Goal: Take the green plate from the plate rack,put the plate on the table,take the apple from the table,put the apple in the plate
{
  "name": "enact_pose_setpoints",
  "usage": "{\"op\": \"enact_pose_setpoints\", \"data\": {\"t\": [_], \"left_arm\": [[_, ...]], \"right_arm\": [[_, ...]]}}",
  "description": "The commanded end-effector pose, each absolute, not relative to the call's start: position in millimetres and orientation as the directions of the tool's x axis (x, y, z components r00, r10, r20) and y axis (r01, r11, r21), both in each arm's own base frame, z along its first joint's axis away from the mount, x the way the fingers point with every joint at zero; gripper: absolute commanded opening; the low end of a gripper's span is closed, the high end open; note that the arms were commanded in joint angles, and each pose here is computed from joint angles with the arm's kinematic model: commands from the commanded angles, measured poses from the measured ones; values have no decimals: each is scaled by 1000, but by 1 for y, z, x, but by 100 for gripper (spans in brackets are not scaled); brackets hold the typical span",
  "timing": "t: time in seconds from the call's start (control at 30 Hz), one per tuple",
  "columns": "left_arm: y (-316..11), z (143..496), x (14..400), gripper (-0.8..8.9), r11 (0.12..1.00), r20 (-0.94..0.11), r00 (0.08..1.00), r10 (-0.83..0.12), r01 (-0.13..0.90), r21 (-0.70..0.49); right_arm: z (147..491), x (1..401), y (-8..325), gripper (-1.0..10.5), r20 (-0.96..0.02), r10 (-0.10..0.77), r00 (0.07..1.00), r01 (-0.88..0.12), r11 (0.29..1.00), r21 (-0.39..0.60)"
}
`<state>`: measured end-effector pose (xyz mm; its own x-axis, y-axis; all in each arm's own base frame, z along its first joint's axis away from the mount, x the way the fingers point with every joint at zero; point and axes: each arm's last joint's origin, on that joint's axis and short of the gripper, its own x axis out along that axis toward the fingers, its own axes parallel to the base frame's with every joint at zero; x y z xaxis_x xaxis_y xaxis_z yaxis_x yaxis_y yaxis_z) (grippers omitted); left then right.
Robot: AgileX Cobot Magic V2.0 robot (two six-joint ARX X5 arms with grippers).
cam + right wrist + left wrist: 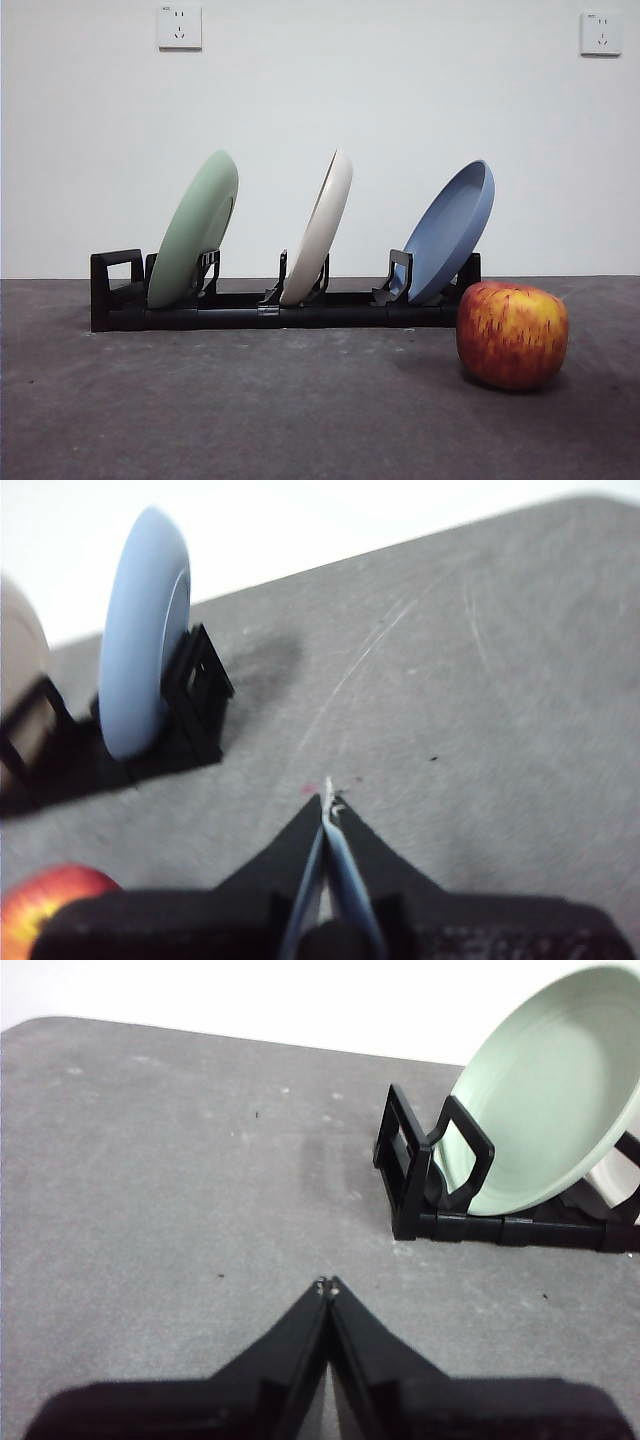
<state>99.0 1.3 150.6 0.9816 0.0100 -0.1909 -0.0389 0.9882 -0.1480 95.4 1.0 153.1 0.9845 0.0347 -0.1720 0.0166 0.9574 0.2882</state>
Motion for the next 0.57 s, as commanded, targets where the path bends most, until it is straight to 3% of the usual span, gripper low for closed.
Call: {"op": "enact_pose_setpoints", "data": {"t": [0.03, 0.13, 0.33, 0.57], "left_arm": [[1, 150, 99, -3, 983, -187, 982, 4, -38, -177], [0, 154, 99, -4, 972, -173, 985, -15, -26, -232], [-3, 184, 96, -5, 962, -114, 984, -135, 103, -252], [-6, 230, 98, -5, 940, -163, 954, -250, 199, -277]], "right_arm": [[151, 96, 1, 1, -171, 37, 985, 46, 889, 455], [156, 95, 1, -3, -156, 52, 986, 32, 870, 493], [185, 91, 4, -9, -90, 136, 987, -73, 860, 505], [234, 90, 7, -8, -50, 259, 964, -210, 866, 454]]}}
